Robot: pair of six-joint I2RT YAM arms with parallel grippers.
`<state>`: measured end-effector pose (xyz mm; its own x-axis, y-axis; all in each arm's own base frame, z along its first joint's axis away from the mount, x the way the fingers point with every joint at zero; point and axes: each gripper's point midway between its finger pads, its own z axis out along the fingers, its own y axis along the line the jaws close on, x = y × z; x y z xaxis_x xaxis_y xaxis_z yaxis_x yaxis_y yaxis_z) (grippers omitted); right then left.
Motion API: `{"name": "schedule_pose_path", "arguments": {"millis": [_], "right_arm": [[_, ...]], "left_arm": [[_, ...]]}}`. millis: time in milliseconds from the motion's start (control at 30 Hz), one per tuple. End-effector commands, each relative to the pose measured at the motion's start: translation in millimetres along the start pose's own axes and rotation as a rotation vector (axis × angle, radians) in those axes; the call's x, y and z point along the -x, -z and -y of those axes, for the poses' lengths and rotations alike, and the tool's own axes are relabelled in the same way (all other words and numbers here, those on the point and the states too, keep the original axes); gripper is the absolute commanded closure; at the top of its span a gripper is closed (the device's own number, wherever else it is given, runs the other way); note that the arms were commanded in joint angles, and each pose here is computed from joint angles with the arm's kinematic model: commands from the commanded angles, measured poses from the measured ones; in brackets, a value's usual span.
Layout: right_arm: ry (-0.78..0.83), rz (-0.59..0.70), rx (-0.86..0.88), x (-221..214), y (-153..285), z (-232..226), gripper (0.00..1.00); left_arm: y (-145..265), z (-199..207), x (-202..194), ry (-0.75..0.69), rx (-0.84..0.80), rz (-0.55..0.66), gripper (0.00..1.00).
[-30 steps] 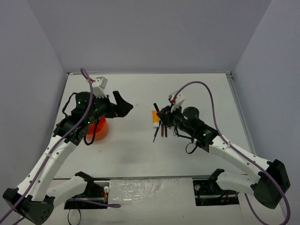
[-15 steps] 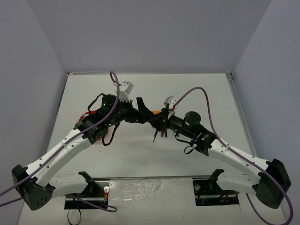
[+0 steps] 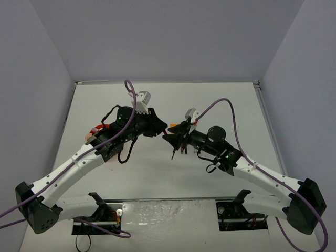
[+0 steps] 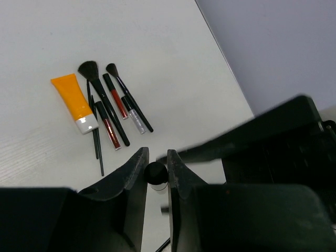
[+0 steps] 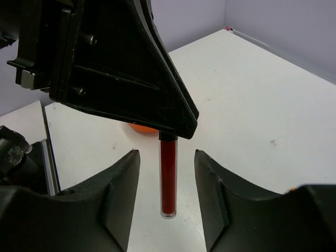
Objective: Organize the makeup
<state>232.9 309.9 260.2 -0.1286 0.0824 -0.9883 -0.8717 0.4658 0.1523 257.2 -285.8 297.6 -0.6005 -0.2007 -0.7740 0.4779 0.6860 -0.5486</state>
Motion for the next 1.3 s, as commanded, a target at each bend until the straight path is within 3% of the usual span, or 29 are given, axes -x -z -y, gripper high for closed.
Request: {"name": "schedule_pose_path", "arguments": {"millis": [0, 33, 100, 167, 333, 433, 667, 1000, 1267], "right_arm": [[0.044, 0.137, 0.012, 41, -2, -6, 0.39], [0.046, 0.135, 0.005, 41, -1, -5, 0.24], [0.041, 0.122, -0.025, 40, -1, 1, 0.06], [0.043, 0.109, -0.06, 39, 1, 6, 0.01], [0.045, 0.07, -0.177, 31, 11, 26, 0.0], [0.054, 0.053, -0.273, 26, 21, 41, 0.0], [0.059, -0.005, -0.324, 3, 29, 53, 0.0], [0.065, 0.001, -0.349, -3, 40, 58, 0.0], [0.054, 0.002, -0.35, -7, 41, 60, 0.0]], "left_arm": [[9, 9, 31, -0.007, -0.009, 0.113, 1.0], [11, 6, 30, -0.009, 0.004, 0.115, 1.0], [14, -6, 28, -0.009, 0.06, 0.125, 1.0], [23, -23, 29, -0.012, 0.139, 0.151, 1.0], [56, -81, 31, -0.022, 0.408, 0.202, 1.0], [89, -135, 37, 0.061, 0.569, 0.278, 1.0], [140, -205, 33, 0.175, 0.789, 0.404, 1.0], [161, -261, 19, 0.279, 0.941, 0.481, 1.0], [153, -279, 16, 0.287, 0.952, 0.534, 1.0]]}}
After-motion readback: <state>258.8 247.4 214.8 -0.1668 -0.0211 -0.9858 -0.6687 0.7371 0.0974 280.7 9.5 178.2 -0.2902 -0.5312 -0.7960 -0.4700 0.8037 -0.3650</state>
